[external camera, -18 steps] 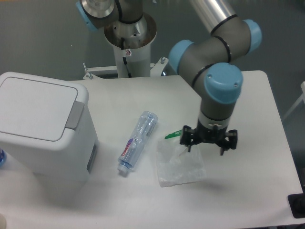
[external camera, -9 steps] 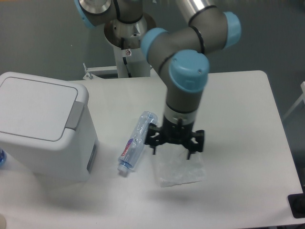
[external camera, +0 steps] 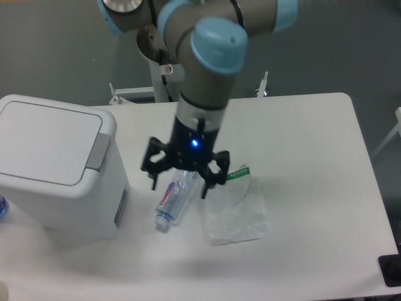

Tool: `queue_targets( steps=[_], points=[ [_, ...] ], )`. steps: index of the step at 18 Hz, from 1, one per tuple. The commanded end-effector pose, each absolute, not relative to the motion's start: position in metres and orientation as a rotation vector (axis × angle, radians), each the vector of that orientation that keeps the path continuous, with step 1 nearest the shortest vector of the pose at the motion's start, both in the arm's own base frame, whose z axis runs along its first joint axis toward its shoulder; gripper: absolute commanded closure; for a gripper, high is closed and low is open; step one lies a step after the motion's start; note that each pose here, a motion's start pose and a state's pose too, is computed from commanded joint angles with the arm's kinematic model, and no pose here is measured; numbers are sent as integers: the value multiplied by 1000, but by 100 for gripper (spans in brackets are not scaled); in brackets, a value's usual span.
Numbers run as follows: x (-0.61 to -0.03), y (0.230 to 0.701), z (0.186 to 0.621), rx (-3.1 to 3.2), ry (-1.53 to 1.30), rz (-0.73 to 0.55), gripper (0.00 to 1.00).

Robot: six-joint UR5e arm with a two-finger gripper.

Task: Open the trash can
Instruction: 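Lower the gripper onto the trash can lid edge and push it open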

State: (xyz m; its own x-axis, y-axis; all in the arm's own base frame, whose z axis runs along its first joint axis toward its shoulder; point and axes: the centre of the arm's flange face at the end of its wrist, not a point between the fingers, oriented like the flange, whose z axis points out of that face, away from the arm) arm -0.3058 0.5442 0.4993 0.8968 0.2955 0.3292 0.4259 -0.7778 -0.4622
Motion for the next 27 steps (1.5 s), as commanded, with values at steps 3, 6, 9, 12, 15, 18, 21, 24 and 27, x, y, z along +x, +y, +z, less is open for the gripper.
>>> queue_targets(
  steps=[3,6,9,12,15,18,21,24,27],
  points=[
    [-281,532,505,-2512,-508,-335,0],
    [-261,514,507,-2513,-509,-338,0],
    [-255,508,498,-2525,-519,-350,0],
    [-254,512,487,-2541,-522,-366,0],
    [-252,517,480,-2554,-513,-380,0],
    [-252,519,477,-2556,-513,-383,0],
    [-252,524,469,-2569,-513,-396,0],
    [-254,527,464,-2574,-512,-399,0],
    [-254,527,463,-2575,-513,-400,0]
  ],
)
